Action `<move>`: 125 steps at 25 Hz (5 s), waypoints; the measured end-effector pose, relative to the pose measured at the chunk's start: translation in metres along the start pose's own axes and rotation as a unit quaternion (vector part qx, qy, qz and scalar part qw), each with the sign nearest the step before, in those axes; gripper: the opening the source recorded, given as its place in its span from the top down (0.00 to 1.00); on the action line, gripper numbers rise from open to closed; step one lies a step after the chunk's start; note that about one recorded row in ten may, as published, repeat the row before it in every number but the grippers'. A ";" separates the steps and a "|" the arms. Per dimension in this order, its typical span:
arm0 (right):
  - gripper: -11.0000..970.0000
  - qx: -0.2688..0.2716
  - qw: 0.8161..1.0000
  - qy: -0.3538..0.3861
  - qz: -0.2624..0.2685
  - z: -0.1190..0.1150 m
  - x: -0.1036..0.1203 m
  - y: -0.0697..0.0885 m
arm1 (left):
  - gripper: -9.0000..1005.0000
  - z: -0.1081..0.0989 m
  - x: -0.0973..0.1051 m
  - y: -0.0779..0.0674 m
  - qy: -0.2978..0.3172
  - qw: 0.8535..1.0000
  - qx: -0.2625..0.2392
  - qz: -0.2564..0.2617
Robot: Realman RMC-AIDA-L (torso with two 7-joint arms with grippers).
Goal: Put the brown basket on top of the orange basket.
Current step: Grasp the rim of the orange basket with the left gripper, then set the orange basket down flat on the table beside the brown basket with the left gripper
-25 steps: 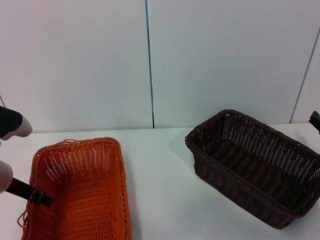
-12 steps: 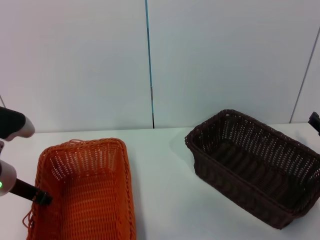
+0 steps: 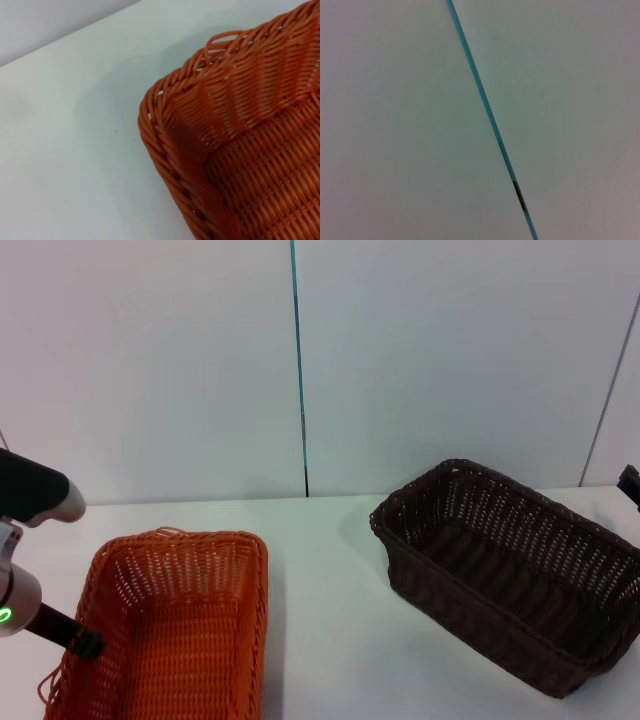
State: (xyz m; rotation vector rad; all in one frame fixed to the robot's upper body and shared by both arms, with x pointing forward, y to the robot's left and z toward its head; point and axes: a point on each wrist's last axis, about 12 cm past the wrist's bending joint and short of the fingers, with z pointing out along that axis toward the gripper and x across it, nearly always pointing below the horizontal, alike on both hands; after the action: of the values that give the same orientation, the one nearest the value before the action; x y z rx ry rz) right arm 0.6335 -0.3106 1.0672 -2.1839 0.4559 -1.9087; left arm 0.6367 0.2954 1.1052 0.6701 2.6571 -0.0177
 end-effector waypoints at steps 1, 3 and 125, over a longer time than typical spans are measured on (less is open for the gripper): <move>0.04 0.000 1.000 0.000 0.000 0.000 0.000 0.000 | 0.69 0.000 0.000 0.000 0.000 1.000 0.000 0.002; 0.04 -0.001 1.000 0.000 0.000 0.000 0.000 0.000 | 0.70 0.001 0.000 -0.002 0.002 1.000 -0.002 0.011; 0.04 -0.006 1.000 -0.002 -0.007 -0.003 -0.001 0.006 | 0.87 -0.088 -0.108 -0.086 -0.110 0.909 0.138 0.378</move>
State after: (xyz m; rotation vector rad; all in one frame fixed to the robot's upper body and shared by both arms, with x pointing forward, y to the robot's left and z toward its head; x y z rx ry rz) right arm 0.6302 -0.3156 1.0643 -2.2039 0.4546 -1.9119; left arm 0.6516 0.1798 1.2208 1.6392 2.0376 -0.2390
